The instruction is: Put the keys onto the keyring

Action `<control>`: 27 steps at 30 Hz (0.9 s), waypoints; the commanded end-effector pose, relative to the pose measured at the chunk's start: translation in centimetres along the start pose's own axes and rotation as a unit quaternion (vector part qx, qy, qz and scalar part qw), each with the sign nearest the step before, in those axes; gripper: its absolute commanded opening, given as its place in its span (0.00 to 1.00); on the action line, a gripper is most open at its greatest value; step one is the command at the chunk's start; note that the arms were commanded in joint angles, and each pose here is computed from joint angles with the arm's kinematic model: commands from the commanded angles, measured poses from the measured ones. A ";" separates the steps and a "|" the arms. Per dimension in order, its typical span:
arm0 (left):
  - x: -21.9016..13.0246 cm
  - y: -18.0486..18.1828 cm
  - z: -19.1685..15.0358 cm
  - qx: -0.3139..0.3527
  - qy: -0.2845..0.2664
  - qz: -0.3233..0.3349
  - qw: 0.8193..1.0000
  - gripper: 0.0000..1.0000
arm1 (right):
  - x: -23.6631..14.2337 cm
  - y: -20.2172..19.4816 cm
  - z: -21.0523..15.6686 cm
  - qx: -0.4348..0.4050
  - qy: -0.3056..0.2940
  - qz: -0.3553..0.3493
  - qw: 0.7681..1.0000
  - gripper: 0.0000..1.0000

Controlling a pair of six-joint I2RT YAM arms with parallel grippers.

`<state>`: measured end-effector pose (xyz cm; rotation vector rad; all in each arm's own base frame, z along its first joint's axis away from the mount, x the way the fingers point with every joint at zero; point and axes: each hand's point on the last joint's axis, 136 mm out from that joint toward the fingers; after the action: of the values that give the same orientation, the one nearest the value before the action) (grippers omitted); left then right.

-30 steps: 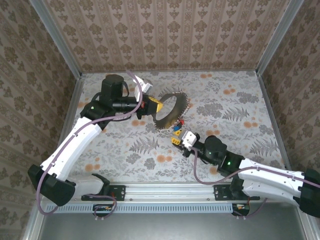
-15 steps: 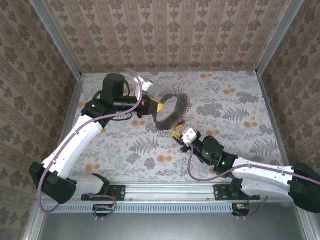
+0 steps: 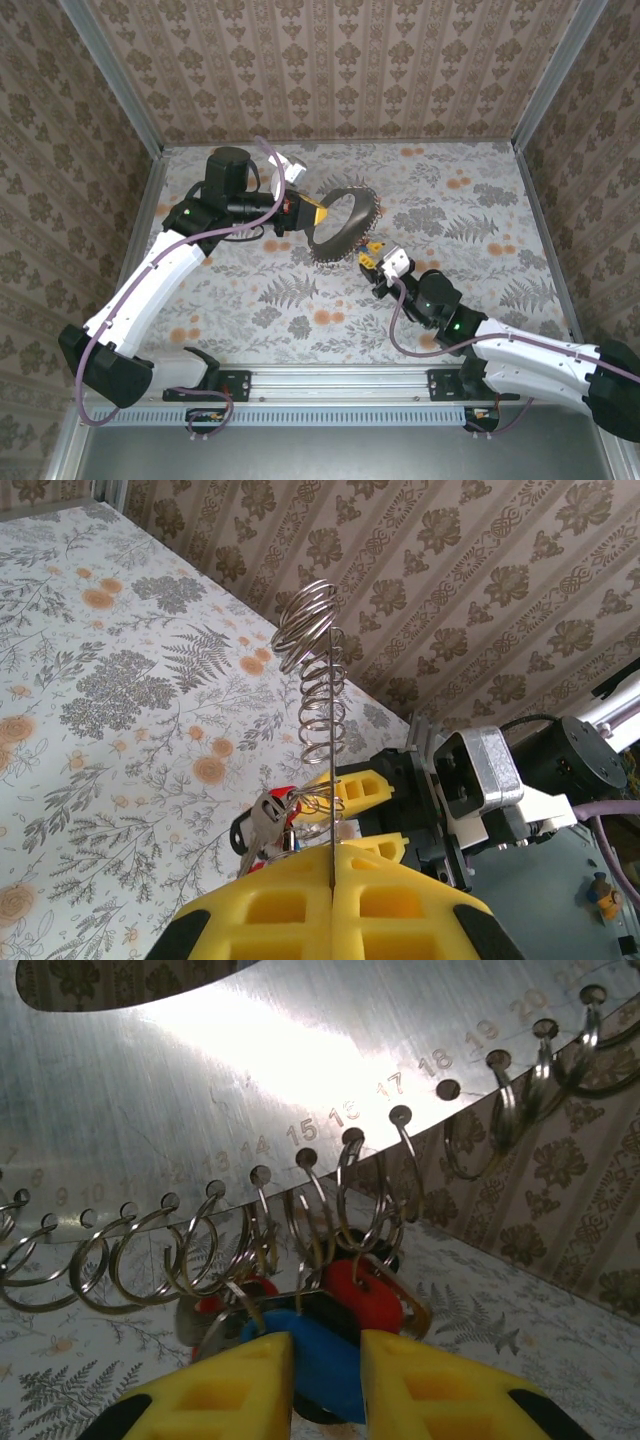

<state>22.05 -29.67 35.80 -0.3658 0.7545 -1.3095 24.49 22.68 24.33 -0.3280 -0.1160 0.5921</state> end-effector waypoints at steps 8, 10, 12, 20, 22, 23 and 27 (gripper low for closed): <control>-1.0 -1.9 0.5 0.045 -0.003 -0.025 0.999 0.00 | -0.3 0.6 0.5 0.014 -0.016 0.024 0.999 0.23; -1.1 -2.0 -0.1 0.068 0.012 -0.024 0.997 0.00 | -0.6 0.5 0.1 0.012 -0.012 0.022 1.000 0.23; -1.4 -1.7 -0.8 0.087 0.033 -0.008 0.996 0.00 | -1.1 0.3 -0.4 0.004 -0.009 0.018 1.000 0.25; -1.9 1.2 -2.5 0.106 0.110 0.079 0.985 0.00 | -2.5 1.5 -1.4 -0.068 -0.004 0.057 0.996 0.29; -2.0 1.8 -2.8 0.112 0.129 0.099 0.980 0.00 | -2.6 2.0 -1.0 -0.071 -0.013 0.070 0.995 0.29; -2.1 2.0 -2.8 0.118 0.137 0.111 0.977 0.00 | -2.6 2.2 -0.8 -0.070 -0.017 0.078 0.994 0.29; -2.4 3.1 -2.9 0.146 0.175 0.169 0.959 0.00 | -2.2 3.0 0.0 -0.052 -0.031 0.096 0.994 0.27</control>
<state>22.45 -27.35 32.47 0.0766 0.8623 -1.2006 21.66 22.84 23.07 -0.4298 -0.1553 0.7322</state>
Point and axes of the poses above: each hand's point on the last joint's axis, 136 mm out from that joint toward the fingers, its own x axis out along the fingers, its own y axis along the line the jaws close on, z = x × y, and after that the axes turned 10 degrees about -x, right-handed
